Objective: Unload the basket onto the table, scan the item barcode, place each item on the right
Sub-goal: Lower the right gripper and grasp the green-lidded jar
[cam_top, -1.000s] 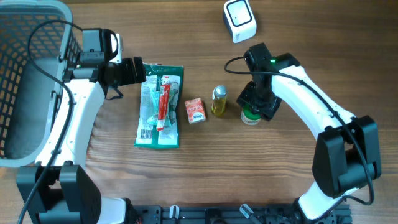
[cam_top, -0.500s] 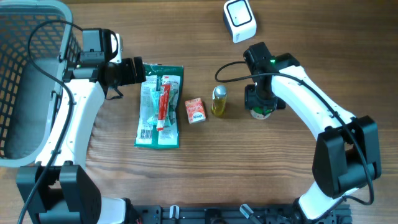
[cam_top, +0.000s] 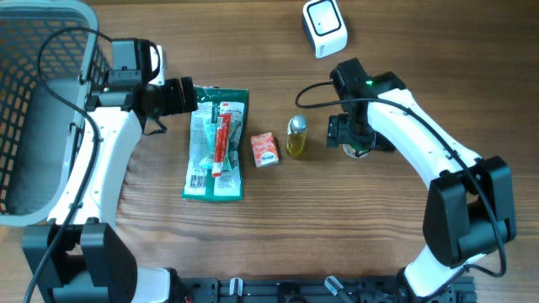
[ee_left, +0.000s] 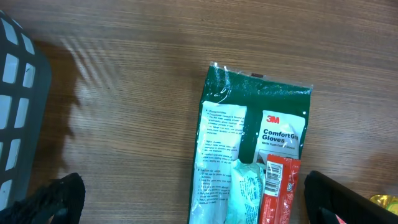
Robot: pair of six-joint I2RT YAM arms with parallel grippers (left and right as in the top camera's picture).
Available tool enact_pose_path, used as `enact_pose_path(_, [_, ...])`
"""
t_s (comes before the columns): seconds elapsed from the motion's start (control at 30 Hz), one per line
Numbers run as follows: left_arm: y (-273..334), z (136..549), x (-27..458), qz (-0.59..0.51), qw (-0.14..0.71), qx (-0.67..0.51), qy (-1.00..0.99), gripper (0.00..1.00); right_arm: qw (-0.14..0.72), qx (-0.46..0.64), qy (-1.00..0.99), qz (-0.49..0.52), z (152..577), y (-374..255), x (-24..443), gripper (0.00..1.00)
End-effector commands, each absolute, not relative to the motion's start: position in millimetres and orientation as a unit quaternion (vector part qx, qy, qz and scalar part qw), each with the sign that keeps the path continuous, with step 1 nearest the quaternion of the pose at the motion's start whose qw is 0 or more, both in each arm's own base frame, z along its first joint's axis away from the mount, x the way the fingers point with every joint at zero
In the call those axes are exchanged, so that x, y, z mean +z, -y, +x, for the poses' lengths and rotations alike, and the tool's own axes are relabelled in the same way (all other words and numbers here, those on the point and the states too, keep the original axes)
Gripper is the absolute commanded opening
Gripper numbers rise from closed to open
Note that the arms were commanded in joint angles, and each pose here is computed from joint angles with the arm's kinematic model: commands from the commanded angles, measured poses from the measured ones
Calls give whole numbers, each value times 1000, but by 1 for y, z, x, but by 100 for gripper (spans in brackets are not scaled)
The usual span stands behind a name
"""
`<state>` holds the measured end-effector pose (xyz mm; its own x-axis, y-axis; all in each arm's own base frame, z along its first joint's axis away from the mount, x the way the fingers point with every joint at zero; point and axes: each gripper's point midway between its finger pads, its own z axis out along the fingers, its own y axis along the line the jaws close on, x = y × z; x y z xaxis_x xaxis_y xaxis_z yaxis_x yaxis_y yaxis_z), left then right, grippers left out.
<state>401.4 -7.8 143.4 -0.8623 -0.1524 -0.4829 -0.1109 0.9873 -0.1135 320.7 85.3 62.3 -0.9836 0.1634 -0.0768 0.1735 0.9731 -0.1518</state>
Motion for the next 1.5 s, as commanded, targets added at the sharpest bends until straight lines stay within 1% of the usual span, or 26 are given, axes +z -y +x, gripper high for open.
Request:
enact_pose_path(0.0, [8,403,148,-59,260,-42,-963,100,23,-73,-985,158,317,-87,55,95])
enact_pose_path(0.23, [8,403,148,-59,260,-42,-963,100,36,-69,-975,209,328,-69,55,96])
enact_pose_path(0.33, [8,403,148,-59,260,-42,-963,100,36,-49,-975,213,332,-73,55,96])
enact_pose_path(0.43, [8,403,148,-59,260,-42,-963,100,30,-30,-977,210,332,-80,54,89])
enact_pose_path(0.5, [8,403,148,-59,260,-42,-963,100,20,-14,-983,183,330,-86,53,82])
enact_pose_path(0.57, [8,403,148,-59,260,-42,-963,100,16,-11,-983,182,328,-87,53,77])
enact_pose_path(0.63, [8,403,148,-59,260,-42,-963,100,15,-12,-985,174,328,-87,53,68])
enact_pose_path(0.73, [8,403,148,-59,260,-42,-963,100,16,-12,-985,170,328,-87,53,67])
enact_pose_path(0.8, [8,403,148,-59,260,-42,-963,100,24,-9,-991,133,333,-88,54,63])
enact_pose_path(0.83, [8,403,148,-59,260,-42,-963,100,27,-8,-993,113,334,-89,54,58])
enact_pose_path(0.87, [8,403,148,-59,260,-42,-963,100,29,-8,-996,87,336,-89,54,56])
enact_pose_path(0.93, [8,403,148,-59,260,-42,-963,100,30,-9,-999,27,336,-89,54,56])
enact_pose_path(1.03, [8,403,148,-59,260,-42,-963,100,14,-4,-999,-49,329,-91,53,58])
enact_pose_path(1.1, [8,403,148,-59,260,-42,-963,100,5,10,-997,-76,325,-96,53,62])
enact_pose_path(1.2, [8,403,148,-59,260,-42,-963,100,-14,53,-990,-127,314,-109,54,62])
enact_pose_path(1.23, [8,403,148,-59,260,-42,-963,100,-20,57,-989,-138,311,-109,55,61])
enact_pose_path(1.27, [8,403,148,-59,260,-42,-963,100,-27,56,-988,-144,308,-108,55,62])
enact_pose_path(1.37, [8,403,148,-59,260,-42,-963,100,-36,54,-985,-161,303,-107,55,73])
enact_pose_path(1.4, [8,403,148,-59,260,-42,-963,100,-34,53,-985,-160,304,-107,55,82])
enact_pose_path(1.47, [8,403,148,-59,260,-42,-963,100,-29,53,-991,-122,307,-108,55,95])
